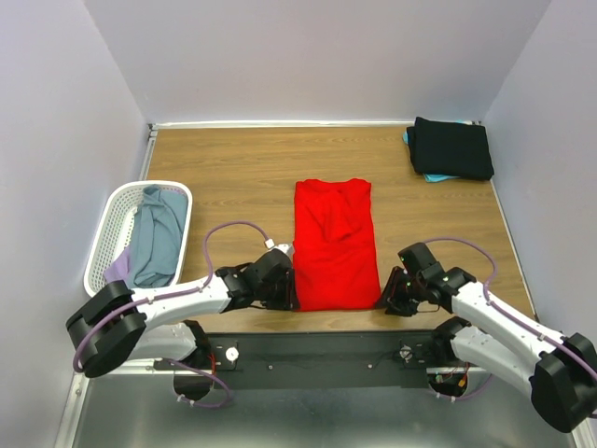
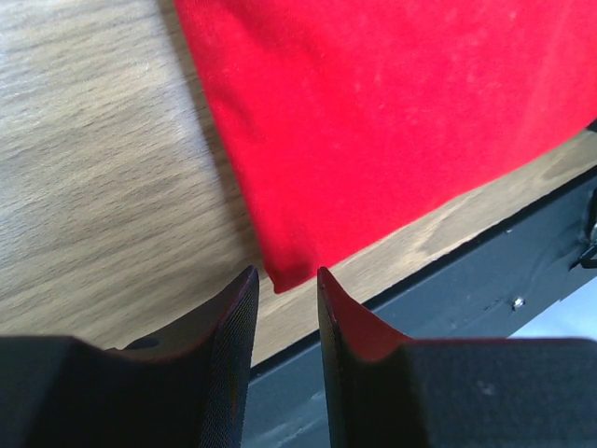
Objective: Fold and stack the t-shirts
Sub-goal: Fold the tshirt
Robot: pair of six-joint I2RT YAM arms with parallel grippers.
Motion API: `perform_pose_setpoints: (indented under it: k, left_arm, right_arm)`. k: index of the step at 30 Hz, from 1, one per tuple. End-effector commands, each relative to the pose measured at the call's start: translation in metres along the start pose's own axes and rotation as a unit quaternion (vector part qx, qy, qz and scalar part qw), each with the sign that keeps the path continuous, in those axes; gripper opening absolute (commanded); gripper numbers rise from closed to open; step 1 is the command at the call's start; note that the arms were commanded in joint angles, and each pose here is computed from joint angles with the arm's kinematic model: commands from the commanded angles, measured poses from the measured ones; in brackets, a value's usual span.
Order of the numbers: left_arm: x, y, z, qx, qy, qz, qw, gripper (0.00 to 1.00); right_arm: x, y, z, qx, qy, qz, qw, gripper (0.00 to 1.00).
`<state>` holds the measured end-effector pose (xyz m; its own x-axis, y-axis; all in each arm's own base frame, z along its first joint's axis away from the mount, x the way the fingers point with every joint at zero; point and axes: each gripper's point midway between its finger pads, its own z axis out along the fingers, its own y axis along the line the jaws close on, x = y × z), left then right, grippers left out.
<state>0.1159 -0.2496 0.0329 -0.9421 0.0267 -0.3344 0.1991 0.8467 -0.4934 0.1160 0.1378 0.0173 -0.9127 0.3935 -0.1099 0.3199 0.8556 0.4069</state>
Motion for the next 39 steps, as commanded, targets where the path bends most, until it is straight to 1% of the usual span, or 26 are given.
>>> perform_pose_setpoints:
  k: [1, 3, 4, 8, 17, 18, 23, 24, 26, 27, 28, 30, 31, 32, 33, 39]
  left_arm:
    - [0.007, 0.001, 0.004, 0.005, 0.013, 0.005, 1.000, 0.40]
    - [0.007, 0.001, 0.005, 0.005, 0.013, 0.005, 1.000, 0.40]
    - [0.008, 0.002, 0.005, 0.004, 0.013, 0.005, 1.000, 0.43]
    - [0.007, 0.001, 0.008, 0.006, 0.014, 0.004, 1.000, 0.43]
    - [0.010, 0.002, 0.014, 0.004, 0.022, 0.007, 1.000, 0.41]
    - [0.011, 0.002, 0.014, 0.004, 0.024, 0.008, 1.000, 0.40]
    - [0.015, 0.006, 0.016, -0.002, 0.032, 0.010, 0.999, 0.37]
    - [0.015, 0.005, 0.017, -0.002, 0.032, 0.009, 0.999, 0.34]
    - [0.015, 0.003, 0.016, 0.003, 0.034, 0.012, 0.999, 0.28]
    - [0.013, 0.002, 0.015, 0.005, 0.032, 0.014, 0.999, 0.22]
    - [0.012, 0.001, 0.014, 0.006, 0.031, 0.016, 0.999, 0.19]
    - [0.010, 0.000, 0.012, 0.006, 0.027, 0.023, 0.999, 0.12]
    - [0.007, -0.004, 0.009, 0.009, 0.025, 0.027, 0.999, 0.04]
    - [0.006, -0.005, 0.008, 0.009, 0.025, 0.031, 0.999, 0.00]
    - [0.004, -0.005, 0.006, 0.005, 0.024, 0.035, 0.999, 0.00]
    - [0.001, -0.008, -0.006, 0.006, 0.023, 0.054, 0.998, 0.00]
  right_arm:
    - [-0.016, 0.006, -0.003, 0.004, -0.036, -0.001, 0.999, 0.47]
    - [-0.020, 0.010, -0.005, 0.001, -0.043, -0.002, 0.999, 0.47]
    - [-0.022, 0.010, -0.005, 0.003, -0.046, -0.004, 0.999, 0.47]
    - [-0.026, 0.011, -0.004, 0.006, -0.052, -0.005, 0.999, 0.47]
    - [-0.016, 0.005, 0.007, 0.006, -0.030, -0.002, 1.000, 0.45]
    - [-0.014, 0.004, 0.008, 0.005, -0.028, -0.002, 1.000, 0.45]
    - [-0.008, 0.004, 0.014, -0.005, -0.016, 0.001, 1.000, 0.37]
    - [-0.009, 0.005, 0.014, -0.007, -0.015, -0.001, 1.000, 0.36]
    - [-0.009, 0.007, 0.014, -0.009, -0.013, -0.005, 1.000, 0.28]
    - [-0.010, 0.009, 0.013, -0.010, -0.013, -0.008, 1.000, 0.24]
    - [-0.011, 0.012, 0.012, -0.014, -0.014, -0.010, 1.000, 0.17]
    - [-0.013, 0.015, 0.011, -0.015, -0.012, -0.023, 1.000, 0.11]
    - [-0.014, 0.021, 0.009, -0.024, -0.011, -0.034, 0.999, 0.05]
    - [-0.012, 0.022, 0.010, -0.025, -0.005, -0.040, 0.999, 0.03]
    - [-0.011, 0.024, 0.009, -0.028, -0.002, -0.045, 0.999, 0.01]
    - [0.006, 0.032, 0.003, -0.035, 0.020, -0.075, 0.996, 0.01]
